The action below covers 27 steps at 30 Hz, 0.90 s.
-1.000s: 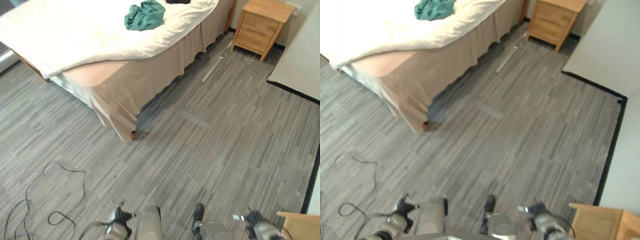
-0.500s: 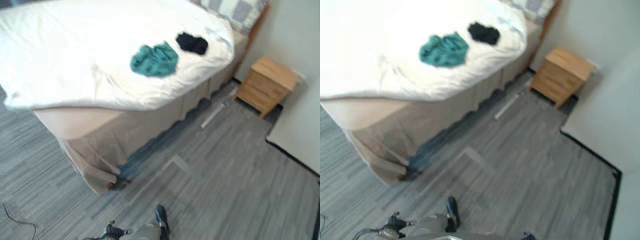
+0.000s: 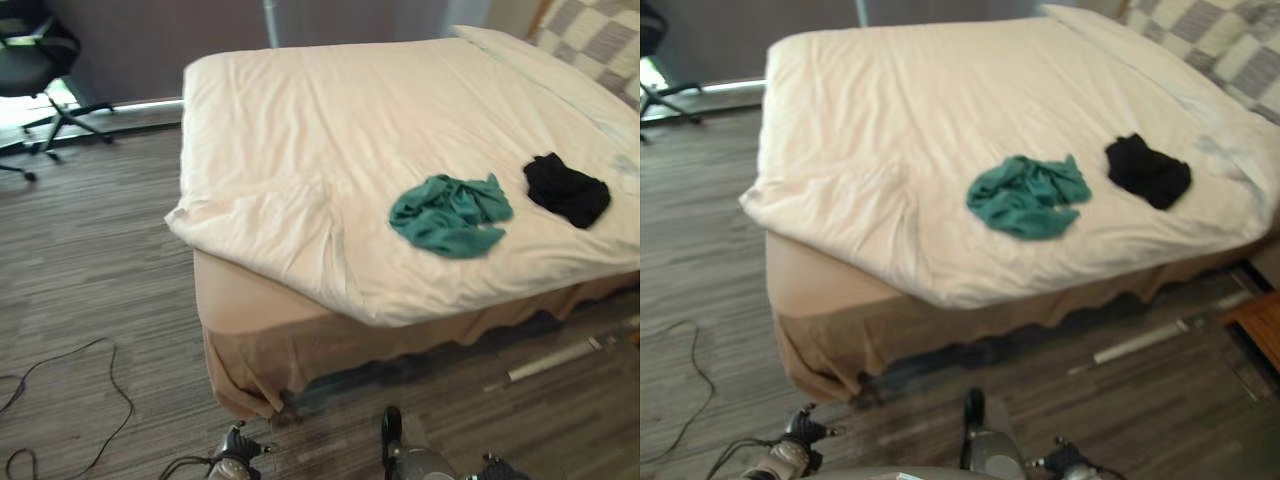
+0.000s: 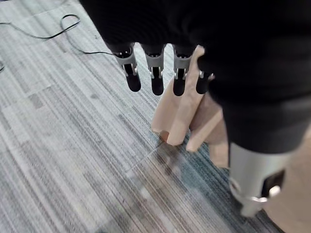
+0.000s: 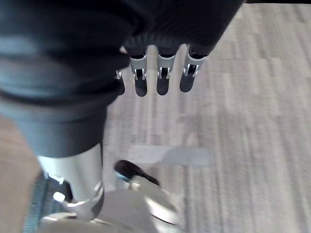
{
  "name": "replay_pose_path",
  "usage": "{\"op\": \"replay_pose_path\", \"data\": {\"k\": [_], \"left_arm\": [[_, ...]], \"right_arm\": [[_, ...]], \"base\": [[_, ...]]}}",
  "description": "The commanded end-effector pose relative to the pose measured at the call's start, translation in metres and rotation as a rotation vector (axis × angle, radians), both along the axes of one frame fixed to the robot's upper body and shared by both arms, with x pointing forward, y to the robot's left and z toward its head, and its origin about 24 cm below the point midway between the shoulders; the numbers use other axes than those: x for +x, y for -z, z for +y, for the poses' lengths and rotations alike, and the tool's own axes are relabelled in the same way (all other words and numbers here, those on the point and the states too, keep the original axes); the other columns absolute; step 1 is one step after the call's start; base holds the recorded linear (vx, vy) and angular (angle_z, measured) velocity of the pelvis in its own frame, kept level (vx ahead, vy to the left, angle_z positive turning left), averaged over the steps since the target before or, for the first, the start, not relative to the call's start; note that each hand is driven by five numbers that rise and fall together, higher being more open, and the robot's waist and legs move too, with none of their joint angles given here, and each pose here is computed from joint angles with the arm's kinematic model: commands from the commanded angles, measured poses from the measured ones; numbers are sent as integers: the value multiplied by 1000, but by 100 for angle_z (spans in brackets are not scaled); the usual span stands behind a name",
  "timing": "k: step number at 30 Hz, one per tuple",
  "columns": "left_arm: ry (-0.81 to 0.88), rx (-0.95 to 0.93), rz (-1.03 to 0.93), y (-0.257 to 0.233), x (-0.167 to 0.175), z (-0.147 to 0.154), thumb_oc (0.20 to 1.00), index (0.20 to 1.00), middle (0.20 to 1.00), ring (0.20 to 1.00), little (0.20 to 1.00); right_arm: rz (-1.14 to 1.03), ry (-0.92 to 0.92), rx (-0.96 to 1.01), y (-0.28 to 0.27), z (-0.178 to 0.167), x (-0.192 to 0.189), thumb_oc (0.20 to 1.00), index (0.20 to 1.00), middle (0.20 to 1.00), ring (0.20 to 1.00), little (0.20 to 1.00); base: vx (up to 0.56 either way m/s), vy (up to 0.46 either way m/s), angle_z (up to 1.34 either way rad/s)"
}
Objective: Tidy up the quilt and then pick up the clothes from the bed and put them into the laundry hamper.
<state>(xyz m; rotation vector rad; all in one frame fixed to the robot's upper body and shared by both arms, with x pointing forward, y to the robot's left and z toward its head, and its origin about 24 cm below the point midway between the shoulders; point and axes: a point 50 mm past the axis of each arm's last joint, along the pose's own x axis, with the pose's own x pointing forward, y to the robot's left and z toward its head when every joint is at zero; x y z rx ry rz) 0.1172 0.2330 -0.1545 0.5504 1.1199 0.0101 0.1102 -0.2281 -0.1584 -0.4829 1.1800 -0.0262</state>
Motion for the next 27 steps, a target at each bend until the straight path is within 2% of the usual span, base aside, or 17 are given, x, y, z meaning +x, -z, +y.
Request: {"op": "replay_pose_path", "data": {"k": [1,3,7,12,13,14,15,16,17,18,19,20,22,23,24,26,27], "left_arm": [[-43,6,-119,-12,28,5,1000,1000,1000,1000,1000],[-36,-13,-185,-18,44,-1,1000,1000,1000,1000,1000],[24,-6,-273,-28,61,-4,1000,1000,1000,1000,1000],[-23,-13,-391,-41,70,3,1000,1000,1000,1000,1000],[-49,-28,-502,-56,83,7,1000,1000,1000,1000,1000],[68,94,-720,-104,120,29,1000,1000,1000,1000,1000],[68,94,-720,-104,120,29,1000,1000,1000,1000,1000],[-19,118,-738,-111,108,55,1000,1000,1000,1000,1000],[191,264,-1024,-195,141,77,1000,1000,1000,1000,1000],[191,264,-1024,-196,141,77,1000,1000,1000,1000,1000],[56,229,-1140,-225,141,105,1000,1000,1000,1000,1000],[55,228,-1141,-225,141,105,1000,1000,1000,1000,1000],[44,182,-1226,-243,149,100,1000,1000,1000,1000,1000],[172,151,-1336,-268,173,64,1000,1000,1000,1000,1000],[340,207,-1406,-295,194,33,1000,1000,1000,1000,1000],[406,248,-1432,-309,205,22,1000,1000,1000,1000,1000],[504,335,-1436,-329,231,2,1000,1000,1000,1000,1000]], "right_arm": [[28,-78,-67,-3,-14,1,1000,1000,1000,1000,1000],[16,-82,-115,-9,-29,5,1000,1000,1000,1000,1000],[16,-276,-222,-16,-37,18,1000,1000,1000,1000,1000],[8,-345,-257,-19,-39,24,1000,1000,1000,1000,1000],[4,-345,-252,-19,-39,23,1000,1000,1000,1000,1000],[-28,-335,-240,-22,-41,29,1000,1000,1000,1000,1000],[-28,-336,-240,-22,-41,29,1000,1000,1000,1000,1000],[-27,-299,-244,-24,-49,29,1000,1000,1000,1000,1000],[-43,-281,-255,-33,-68,29,1000,1000,1000,1000,1000],[-44,-281,-254,-33,-68,29,1000,1000,1000,1000,1000],[-49,-305,-291,-45,-83,42,1000,1000,1000,1000,1000],[-49,-307,-291,-45,-83,43,1000,1000,1000,1000,1000],[-82,-332,-284,-49,-81,52,1000,1000,1000,1000,1000],[-67,-365,-284,-46,-74,54,1000,1000,1000,1000,1000],[-91,-381,-279,-46,-60,67,1000,1000,1000,1000,1000],[-101,-386,-287,-47,-57,73,1000,1000,1000,1000,1000],[-138,-401,-315,-53,-51,91,1000,1000,1000,1000,1000]], "base": [[57,-168,20],[-12,-107,54],[82,-29,70],[124,18,11],[147,-3,35],[143,-2,20],[100,-6,-2],[8,5,-15],[7,5,-11],[-16,18,4],[-25,12,16],[-14,26,24],[-22,19,4],[-135,42,-4],[-135,42,14],[-166,83,-4],[-197,112,-32]]}}
